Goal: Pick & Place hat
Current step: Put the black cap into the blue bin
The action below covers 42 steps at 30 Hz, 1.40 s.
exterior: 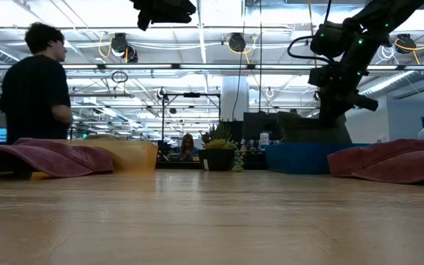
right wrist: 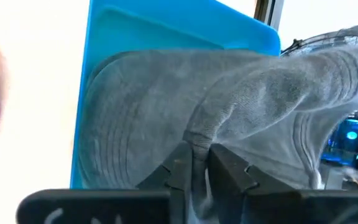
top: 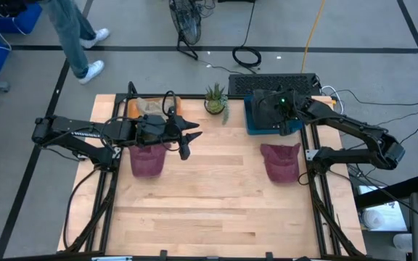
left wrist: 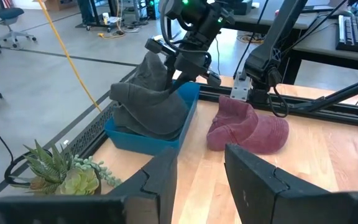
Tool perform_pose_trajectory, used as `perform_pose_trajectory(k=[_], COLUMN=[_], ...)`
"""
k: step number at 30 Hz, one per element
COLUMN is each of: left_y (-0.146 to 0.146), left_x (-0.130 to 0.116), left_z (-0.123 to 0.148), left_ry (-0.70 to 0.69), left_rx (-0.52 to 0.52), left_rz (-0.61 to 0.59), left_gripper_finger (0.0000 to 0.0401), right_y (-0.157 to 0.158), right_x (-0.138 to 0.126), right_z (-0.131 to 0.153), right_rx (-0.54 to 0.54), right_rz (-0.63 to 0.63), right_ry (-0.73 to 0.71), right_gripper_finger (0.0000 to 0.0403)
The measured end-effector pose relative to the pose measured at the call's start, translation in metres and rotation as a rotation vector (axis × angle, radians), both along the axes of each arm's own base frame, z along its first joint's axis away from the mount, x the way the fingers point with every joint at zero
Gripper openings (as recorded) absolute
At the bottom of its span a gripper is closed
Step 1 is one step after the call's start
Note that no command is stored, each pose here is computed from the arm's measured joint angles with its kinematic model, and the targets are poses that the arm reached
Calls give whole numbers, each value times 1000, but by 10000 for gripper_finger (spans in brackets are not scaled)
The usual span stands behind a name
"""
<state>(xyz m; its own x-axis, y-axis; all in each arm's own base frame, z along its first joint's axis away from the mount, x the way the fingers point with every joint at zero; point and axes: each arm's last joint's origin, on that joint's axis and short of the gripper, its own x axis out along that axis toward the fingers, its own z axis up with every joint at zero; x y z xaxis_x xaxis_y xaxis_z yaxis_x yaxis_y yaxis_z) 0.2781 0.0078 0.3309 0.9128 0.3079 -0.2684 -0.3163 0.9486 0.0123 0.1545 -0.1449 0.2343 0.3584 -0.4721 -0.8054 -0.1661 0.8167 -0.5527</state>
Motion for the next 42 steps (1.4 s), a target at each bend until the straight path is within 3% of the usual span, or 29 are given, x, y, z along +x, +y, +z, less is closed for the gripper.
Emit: perform_pose_trajectory(k=[5, 11, 16, 20, 25, 29, 35, 42], left_y=[0, 0, 0, 0, 0, 0, 0, 0], left_x=[0, 0, 0, 0, 0, 0, 0, 0], left_z=[0, 0, 0, 0, 0, 0, 0, 1], left_ry=[0, 0, 0, -1, -1, -3, -3, -8], left_rx=[0, -1, 0, -1, -2, -5, -8, -4], left_rz=[0, 0, 0, 0, 1, 2, 2, 2], left_gripper_finger=[136, 136, 136, 136, 136, 136, 136, 136], right_y=[-1, -2, 8, 21, 35, 43, 38, 20], right_x=[0, 2, 4, 6, 8, 10, 3, -11], right_z=[1, 7, 22, 33, 35, 18, -21, -62], right_rx=[-1, -87, -132, -46, 209, 309, 159, 161], right_rz=[-18, -115, -201, -334, -645, -758, -867, -932], right_ry=[-15, -48, -193, -402, -669, -706, -719, -843], right_gripper_finger=[73, 108, 121, 116, 96, 85, 71, 53])
